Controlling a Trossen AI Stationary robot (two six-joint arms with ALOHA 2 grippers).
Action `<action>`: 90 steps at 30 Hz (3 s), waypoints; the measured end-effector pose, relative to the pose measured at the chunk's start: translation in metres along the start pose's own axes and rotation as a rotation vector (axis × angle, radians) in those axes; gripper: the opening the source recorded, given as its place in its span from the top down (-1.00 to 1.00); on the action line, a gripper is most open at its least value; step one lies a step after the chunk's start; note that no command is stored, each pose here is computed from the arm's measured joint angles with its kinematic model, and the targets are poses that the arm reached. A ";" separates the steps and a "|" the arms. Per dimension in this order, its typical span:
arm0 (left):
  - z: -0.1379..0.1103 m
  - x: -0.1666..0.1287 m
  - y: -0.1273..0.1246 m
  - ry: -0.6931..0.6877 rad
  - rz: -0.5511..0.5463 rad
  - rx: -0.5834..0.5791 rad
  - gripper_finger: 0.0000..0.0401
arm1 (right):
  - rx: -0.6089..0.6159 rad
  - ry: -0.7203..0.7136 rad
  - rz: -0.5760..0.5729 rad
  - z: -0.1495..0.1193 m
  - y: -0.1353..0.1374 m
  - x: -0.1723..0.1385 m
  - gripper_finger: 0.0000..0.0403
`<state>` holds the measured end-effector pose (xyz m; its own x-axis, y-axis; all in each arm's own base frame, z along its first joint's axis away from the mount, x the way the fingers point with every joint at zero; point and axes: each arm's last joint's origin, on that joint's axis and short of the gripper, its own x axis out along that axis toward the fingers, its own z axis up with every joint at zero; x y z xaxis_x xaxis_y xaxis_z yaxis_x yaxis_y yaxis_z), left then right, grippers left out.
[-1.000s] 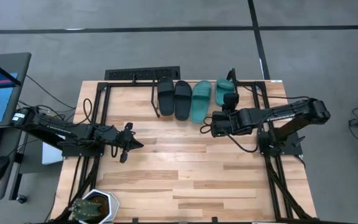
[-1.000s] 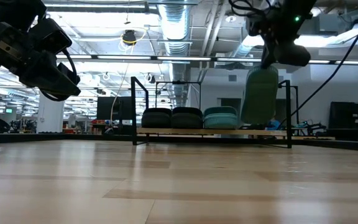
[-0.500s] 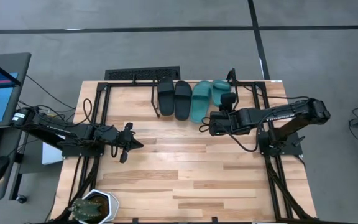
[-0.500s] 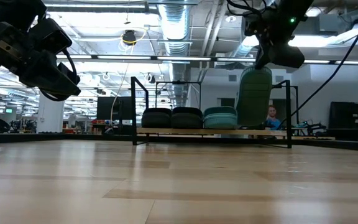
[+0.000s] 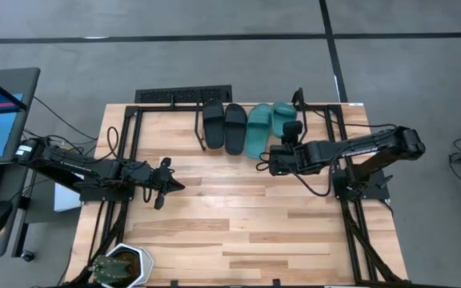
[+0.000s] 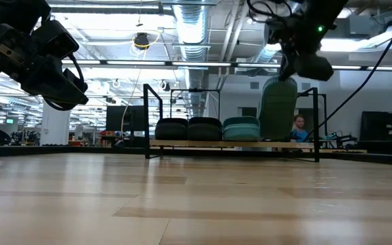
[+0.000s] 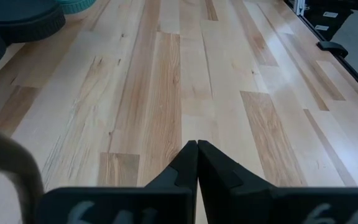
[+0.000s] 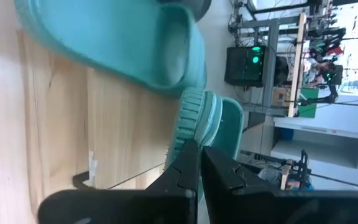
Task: Pick and place slides into the shelf
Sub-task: Put the dark green slipper on the shelf
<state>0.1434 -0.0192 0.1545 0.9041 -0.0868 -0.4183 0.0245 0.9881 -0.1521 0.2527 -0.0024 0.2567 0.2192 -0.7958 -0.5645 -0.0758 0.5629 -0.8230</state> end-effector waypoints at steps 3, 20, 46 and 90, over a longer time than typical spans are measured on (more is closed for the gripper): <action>0.000 0.000 0.000 0.000 0.000 0.000 1.00 | -0.006 0.013 0.006 -0.003 0.008 0.006 1.00; 0.000 0.000 0.000 0.000 0.000 -0.009 1.00 | 0.004 -0.014 0.113 -0.011 0.038 0.019 1.00; 0.000 0.000 0.000 -0.001 0.000 -0.011 1.00 | 0.021 -0.047 0.265 -0.016 0.055 0.031 0.93; 0.047 -0.019 -0.005 -0.453 -0.446 0.285 1.00 | 0.650 -0.908 0.332 -0.063 -0.111 -0.149 -0.13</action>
<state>0.1460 -0.0166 0.2051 0.8691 -0.4916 0.0542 0.4897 0.8708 0.0441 0.1671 0.0397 0.4278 0.9183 -0.2833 -0.2766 0.1949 0.9315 -0.3071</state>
